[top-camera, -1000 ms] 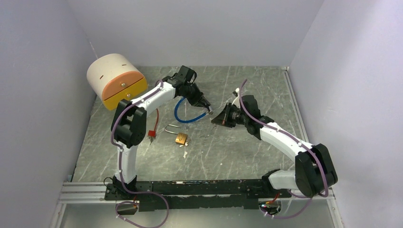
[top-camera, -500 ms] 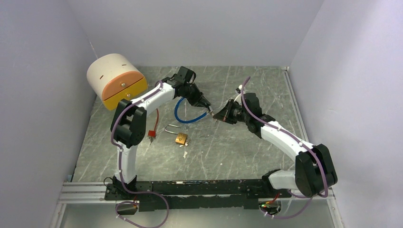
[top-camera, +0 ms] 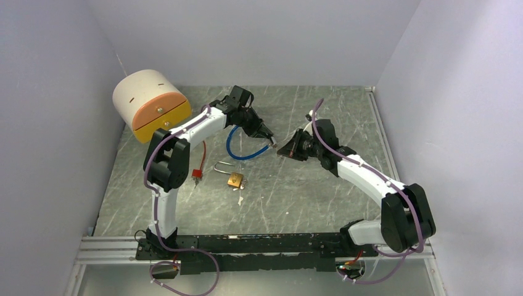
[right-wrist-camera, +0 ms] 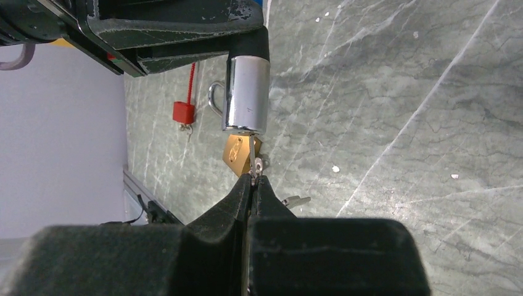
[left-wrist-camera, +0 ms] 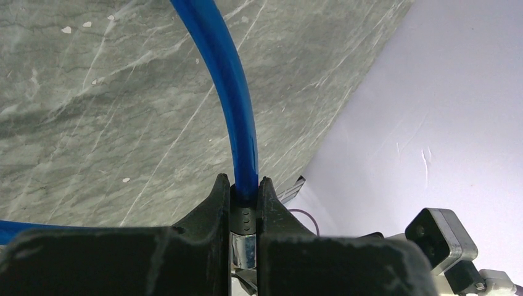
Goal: Unlock with the key
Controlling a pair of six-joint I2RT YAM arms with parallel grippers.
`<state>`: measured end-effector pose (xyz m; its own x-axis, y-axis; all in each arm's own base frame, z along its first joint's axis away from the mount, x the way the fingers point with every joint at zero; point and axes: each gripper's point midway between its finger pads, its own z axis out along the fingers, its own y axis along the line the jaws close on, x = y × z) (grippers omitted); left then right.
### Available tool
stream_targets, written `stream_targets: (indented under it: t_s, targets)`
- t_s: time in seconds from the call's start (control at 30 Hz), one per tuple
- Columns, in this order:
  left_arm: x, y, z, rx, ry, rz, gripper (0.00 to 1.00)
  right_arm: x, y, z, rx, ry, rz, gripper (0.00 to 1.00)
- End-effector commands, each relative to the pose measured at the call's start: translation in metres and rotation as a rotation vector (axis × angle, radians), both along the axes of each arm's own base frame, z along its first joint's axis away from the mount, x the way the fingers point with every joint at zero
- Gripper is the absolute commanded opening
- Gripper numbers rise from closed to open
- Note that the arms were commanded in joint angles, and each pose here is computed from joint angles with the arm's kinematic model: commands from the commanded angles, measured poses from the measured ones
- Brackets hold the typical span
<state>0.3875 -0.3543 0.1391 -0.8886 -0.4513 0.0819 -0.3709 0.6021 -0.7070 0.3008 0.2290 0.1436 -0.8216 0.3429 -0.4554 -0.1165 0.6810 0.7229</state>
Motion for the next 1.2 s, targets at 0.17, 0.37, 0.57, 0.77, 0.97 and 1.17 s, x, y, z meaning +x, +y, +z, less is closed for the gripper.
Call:
stream_targets:
  t_s: [0.17,0.37,0.57,0.77,0.97,1.17]
  targets:
    - [-0.002,-0.005,0.037,-0.087,-0.052,-0.021,0.03,0.019,0.002,0.022,0.019,-0.060,-0.028,0.00]
    - [-0.005,-0.008,0.039,-0.122,-0.053,-0.034,0.03,0.026,0.008,0.024,0.088,0.010,-0.055,0.00]
    - [-0.008,-0.010,0.048,-0.159,-0.059,-0.039,0.03,0.031,0.014,0.026,0.165,0.091,-0.065,0.00]
    - [-0.016,-0.014,0.058,-0.210,-0.039,-0.052,0.03,0.041,0.016,0.023,0.178,0.147,-0.077,0.00]
    - [-0.028,-0.016,0.072,-0.274,-0.011,-0.057,0.03,0.060,0.021,0.024,0.169,0.119,-0.071,0.00]
    - [-0.028,-0.013,0.083,-0.275,-0.043,-0.053,0.02,0.066,0.026,0.037,0.174,0.048,-0.024,0.00]
